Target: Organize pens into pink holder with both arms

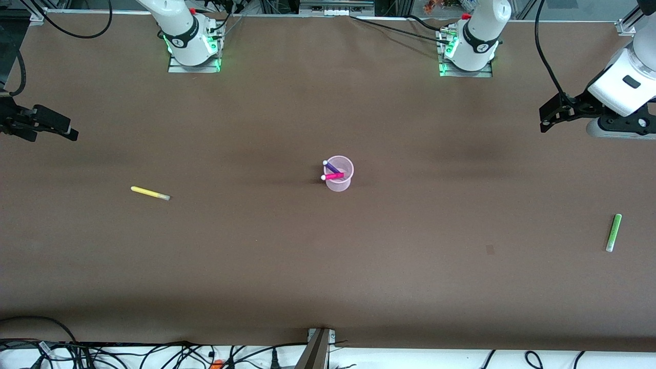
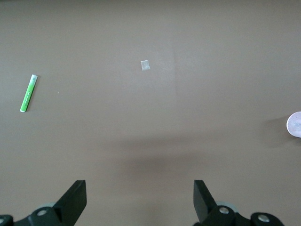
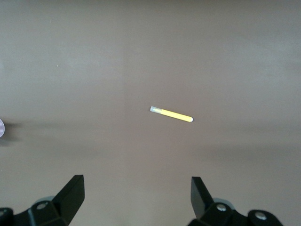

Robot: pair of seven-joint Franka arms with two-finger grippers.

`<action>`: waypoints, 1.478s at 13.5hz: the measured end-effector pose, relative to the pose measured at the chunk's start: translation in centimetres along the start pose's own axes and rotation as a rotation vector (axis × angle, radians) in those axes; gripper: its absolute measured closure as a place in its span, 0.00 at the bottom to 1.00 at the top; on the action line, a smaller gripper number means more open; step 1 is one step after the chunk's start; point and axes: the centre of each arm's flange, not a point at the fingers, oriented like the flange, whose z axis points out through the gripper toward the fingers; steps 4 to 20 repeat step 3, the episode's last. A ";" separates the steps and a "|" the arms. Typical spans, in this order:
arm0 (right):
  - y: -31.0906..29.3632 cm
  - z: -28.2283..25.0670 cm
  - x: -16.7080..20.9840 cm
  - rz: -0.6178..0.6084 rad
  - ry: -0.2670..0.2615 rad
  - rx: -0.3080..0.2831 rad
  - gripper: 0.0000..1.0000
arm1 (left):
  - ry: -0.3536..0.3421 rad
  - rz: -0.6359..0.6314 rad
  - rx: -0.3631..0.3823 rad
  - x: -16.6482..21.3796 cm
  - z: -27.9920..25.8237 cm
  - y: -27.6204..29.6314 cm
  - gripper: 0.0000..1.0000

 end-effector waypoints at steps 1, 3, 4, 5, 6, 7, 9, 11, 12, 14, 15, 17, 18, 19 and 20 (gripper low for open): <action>0.0 0.1 0.1 0.001 -0.001 0.000 0.00 | 0.001 0.000 0.000 0.0 -0.1 0.0 0.00; 0.1 -0.1 0.1 0.005 0.002 0.000 0.00 | 0.002 0.000 0.000 0.0 -0.1 0.0 0.00; 0.1 -0.1 0.1 0.005 0.002 0.000 0.00 | 0.002 0.000 0.000 0.0 -0.1 0.0 0.00; 0.1 -0.1 0.1 0.005 0.002 0.000 0.00 | 0.002 0.000 0.000 0.0 -0.1 0.0 0.00; 0.1 -0.1 0.1 0.005 0.002 0.000 0.00 | 0.002 0.000 0.000 0.0 -0.1 0.0 0.00; 0.1 -0.1 0.1 0.005 0.002 0.000 0.00 | 0.002 0.000 0.000 0.0 -0.1 0.0 0.00; 0.1 -0.1 0.1 0.005 0.002 0.000 0.00 | 0.002 0.000 0.000 0.0 -0.1 0.0 0.00; 0.1 -0.1 0.1 0.005 0.002 0.000 0.00 | 0.002 0.000 0.000 0.0 -0.1 0.0 0.00; 0.1 -0.1 0.1 0.005 0.002 0.000 0.00 | 0.002 0.000 0.000 0.0 -0.1 0.0 0.00; 0.1 -0.1 0.1 0.005 0.002 0.000 0.00 | 0.002 0.000 0.000 0.0 -0.1 0.0 0.00; 0.1 -0.1 0.1 0.005 0.002 0.000 0.00 | 0.002 0.000 0.000 0.0 -0.1 0.0 0.00; 0.1 -0.1 0.1 0.005 0.002 0.000 0.00 | 0.002 0.000 0.000 0.0 -0.1 0.0 0.00; 0.1 -0.1 0.1 0.005 0.002 0.000 0.00 | 0.002 0.000 0.000 0.0 -0.1 0.0 0.00; 0.1 -0.1 0.1 0.005 0.002 0.000 0.00 | 0.002 0.000 0.000 0.0 -0.1 0.0 0.00; 0.1 -0.1 0.1 0.005 0.002 0.000 0.00 | 0.002 0.000 0.000 0.0 -0.1 0.0 0.00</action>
